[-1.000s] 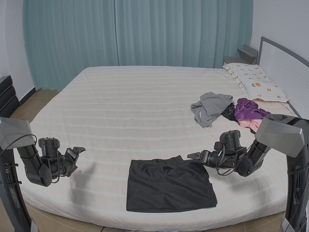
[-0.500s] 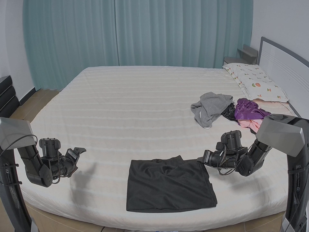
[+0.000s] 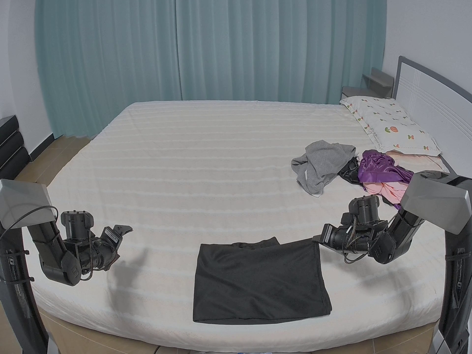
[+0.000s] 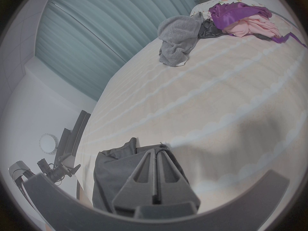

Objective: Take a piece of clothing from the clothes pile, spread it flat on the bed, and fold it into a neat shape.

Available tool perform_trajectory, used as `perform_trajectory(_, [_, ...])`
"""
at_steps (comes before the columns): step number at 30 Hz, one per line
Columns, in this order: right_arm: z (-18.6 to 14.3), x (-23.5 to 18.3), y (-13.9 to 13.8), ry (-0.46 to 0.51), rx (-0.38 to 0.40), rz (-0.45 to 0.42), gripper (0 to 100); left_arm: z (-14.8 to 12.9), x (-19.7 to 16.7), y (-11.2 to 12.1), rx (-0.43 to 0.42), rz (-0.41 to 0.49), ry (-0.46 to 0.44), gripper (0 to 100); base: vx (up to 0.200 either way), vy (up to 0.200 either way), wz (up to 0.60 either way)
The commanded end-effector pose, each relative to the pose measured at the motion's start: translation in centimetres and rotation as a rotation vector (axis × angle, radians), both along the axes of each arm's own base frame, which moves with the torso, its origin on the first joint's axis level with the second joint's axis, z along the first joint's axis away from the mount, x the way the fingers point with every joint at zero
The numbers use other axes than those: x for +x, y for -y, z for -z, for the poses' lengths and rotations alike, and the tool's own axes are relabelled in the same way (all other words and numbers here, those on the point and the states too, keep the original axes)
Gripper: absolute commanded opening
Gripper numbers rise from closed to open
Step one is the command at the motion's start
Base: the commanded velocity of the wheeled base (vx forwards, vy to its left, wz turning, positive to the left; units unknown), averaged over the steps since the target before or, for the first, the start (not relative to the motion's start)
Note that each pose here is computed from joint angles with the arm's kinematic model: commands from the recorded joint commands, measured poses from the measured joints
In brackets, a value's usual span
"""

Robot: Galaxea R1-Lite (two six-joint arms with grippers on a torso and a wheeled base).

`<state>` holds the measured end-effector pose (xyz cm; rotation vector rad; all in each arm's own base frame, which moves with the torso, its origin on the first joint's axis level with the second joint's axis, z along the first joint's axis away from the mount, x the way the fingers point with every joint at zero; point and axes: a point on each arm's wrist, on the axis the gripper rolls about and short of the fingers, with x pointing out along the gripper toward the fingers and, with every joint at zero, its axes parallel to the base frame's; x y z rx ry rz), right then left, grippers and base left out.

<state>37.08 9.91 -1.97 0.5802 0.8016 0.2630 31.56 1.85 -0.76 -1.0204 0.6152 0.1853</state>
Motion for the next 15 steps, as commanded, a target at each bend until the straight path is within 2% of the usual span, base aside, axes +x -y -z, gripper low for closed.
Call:
perform_trajectory(1, [-0.20,0.16,0.47,0.005,0.002,0.012,0,0.04,-0.01,-0.05,0.000,-0.002,-0.001,100,0.000,0.000,0.00])
perform_trajectory(15, [-0.09,0.31,1.28,-0.014,-0.003,0.033,0,0.02,0.03,0.00,0.000,-0.001,0.000,100,0.000,0.000,0.00])
